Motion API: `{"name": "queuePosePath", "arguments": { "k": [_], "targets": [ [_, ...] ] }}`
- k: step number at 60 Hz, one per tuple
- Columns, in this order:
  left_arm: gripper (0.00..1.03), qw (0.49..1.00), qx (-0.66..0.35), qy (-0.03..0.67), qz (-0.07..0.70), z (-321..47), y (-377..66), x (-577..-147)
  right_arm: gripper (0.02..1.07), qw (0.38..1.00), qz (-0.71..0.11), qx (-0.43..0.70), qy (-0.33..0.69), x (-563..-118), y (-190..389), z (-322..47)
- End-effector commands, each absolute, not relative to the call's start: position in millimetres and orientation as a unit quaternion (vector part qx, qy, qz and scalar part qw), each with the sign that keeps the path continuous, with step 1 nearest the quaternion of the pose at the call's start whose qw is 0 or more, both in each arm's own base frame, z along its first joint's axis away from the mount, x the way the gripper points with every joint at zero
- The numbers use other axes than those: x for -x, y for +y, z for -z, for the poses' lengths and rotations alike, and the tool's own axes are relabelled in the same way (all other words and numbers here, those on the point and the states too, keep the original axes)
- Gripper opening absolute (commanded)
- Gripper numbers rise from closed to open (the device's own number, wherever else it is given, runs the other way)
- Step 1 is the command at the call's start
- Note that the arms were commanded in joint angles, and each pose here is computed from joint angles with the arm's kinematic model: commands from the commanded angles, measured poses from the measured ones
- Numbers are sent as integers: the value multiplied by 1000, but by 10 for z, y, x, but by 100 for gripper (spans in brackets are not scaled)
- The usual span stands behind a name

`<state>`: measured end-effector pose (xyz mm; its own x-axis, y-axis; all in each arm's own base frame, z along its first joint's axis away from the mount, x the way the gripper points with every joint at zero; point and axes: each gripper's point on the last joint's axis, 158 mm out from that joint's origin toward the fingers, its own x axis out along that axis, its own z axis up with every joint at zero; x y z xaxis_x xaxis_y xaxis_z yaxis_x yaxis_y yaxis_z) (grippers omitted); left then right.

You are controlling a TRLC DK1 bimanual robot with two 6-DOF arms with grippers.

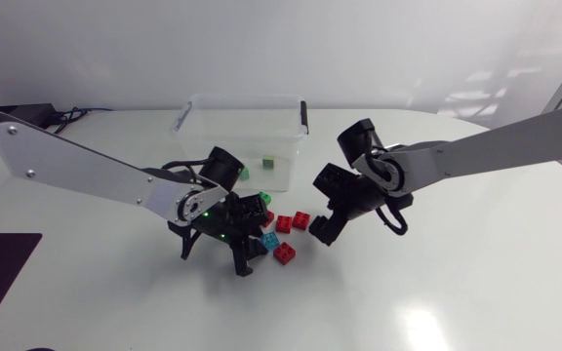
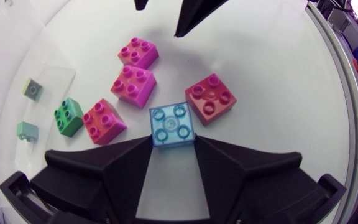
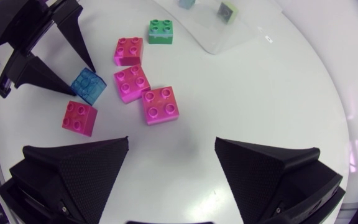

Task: Place the duplo bricks in the container

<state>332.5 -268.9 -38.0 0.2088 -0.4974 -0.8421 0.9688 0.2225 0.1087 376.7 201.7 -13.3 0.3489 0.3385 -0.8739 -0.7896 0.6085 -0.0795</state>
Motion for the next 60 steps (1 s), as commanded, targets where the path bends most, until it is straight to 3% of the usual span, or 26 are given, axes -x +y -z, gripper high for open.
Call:
{"name": "queuePosePath", "arguments": {
  "k": [1, 20, 23, 29, 31, 37, 47, 60],
  "targets": [
    [76, 702, -335, 343, 526, 348, -2813, -3385, 103, 784, -362, 262, 430, -3805, 1994, 67],
    [75, 688, -312, 402, 517, 551, -2750, -3402, 102, 787, -362, 262, 425, -3821, 2001, 11],
    [62, 684, -310, 410, 516, 583, -2742, -3388, 103, 788, -361, 262, 424, -3827, 2004, -8],
    [24, 679, -309, 419, 517, 629, -2726, -3362, 102, 789, -361, 261, 423, -3828, 2011, -18],
    [16, 679, -309, 420, 517, 633, -2718, -3361, 102, 789, -361, 260, 423, -3833, 2013, -23],
    [14, 678, -310, 420, 517, 619, -2699, -3329, 102, 788, -361, 260, 426, -3858, 2017, 20],
    [13, 688, -309, 412, 512, 288, -2568, -3244, 102, 786, -365, 262, 425, -3934, 2102, 76],
    [13, 737, -305, 355, 488, -620, -2355, -3227, 102, 778, -372, 268, 430, -4084, 2231, 228]
  ]
}}
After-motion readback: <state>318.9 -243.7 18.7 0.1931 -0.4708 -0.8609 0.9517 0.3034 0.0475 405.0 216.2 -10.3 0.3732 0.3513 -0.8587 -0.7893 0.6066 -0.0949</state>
